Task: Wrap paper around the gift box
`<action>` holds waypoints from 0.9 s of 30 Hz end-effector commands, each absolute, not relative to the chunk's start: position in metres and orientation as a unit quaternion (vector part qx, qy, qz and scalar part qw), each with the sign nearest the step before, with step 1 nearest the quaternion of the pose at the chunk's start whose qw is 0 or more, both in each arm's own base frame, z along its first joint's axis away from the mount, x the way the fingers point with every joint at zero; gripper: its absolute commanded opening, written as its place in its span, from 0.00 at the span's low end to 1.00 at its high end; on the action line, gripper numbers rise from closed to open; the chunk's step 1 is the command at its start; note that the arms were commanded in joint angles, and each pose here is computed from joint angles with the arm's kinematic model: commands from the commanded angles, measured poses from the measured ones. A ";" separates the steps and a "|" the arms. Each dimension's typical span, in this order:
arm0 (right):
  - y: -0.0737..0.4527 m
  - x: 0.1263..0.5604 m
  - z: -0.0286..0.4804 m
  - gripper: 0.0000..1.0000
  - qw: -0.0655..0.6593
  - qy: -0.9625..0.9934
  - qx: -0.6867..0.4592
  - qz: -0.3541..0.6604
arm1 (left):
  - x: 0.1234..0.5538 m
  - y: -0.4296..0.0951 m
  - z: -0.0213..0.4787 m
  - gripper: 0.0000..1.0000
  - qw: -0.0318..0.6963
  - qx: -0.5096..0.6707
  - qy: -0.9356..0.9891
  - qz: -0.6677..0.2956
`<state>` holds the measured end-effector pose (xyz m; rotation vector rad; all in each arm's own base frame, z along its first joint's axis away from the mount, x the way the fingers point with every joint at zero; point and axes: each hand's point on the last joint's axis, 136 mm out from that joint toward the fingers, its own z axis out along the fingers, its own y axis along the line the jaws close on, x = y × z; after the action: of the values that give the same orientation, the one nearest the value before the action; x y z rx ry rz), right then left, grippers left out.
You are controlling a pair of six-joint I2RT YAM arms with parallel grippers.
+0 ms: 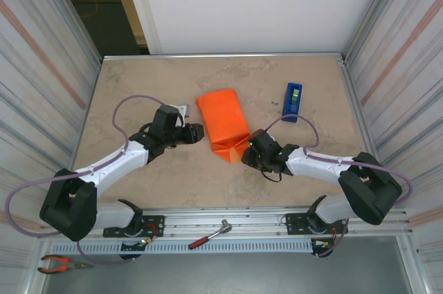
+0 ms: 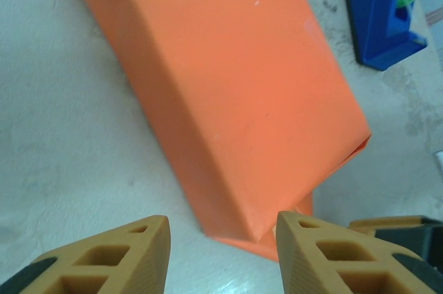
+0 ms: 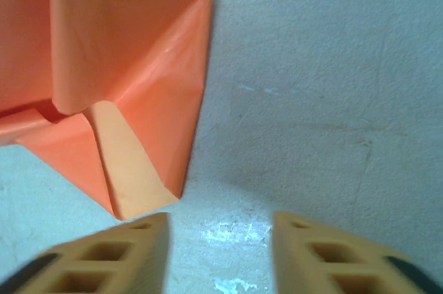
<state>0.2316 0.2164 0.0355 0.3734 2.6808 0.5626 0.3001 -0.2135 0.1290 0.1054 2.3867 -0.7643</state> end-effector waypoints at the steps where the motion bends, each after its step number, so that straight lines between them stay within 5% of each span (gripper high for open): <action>1: 0.223 0.244 0.046 0.23 0.203 0.949 0.136 0.200 | 0.297 -0.208 0.128 0.45 0.311 0.029 0.906 -0.287; 6: 0.235 0.262 0.048 0.00 0.209 0.948 0.128 0.204 | 0.295 -0.208 0.122 0.46 0.306 0.030 0.908 -0.285; 19: 0.240 0.255 0.005 0.00 0.173 0.955 0.139 0.197 | 0.294 -0.209 0.114 0.46 0.297 0.028 0.910 -0.287; 27: 0.240 0.258 0.035 0.00 0.195 0.949 0.129 0.210 | 0.295 -0.211 0.110 0.46 0.296 0.027 0.910 -0.290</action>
<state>0.2630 0.2426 0.0240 0.3827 2.6632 0.5885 0.2945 -0.2104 0.1133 0.0791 2.4230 -0.7613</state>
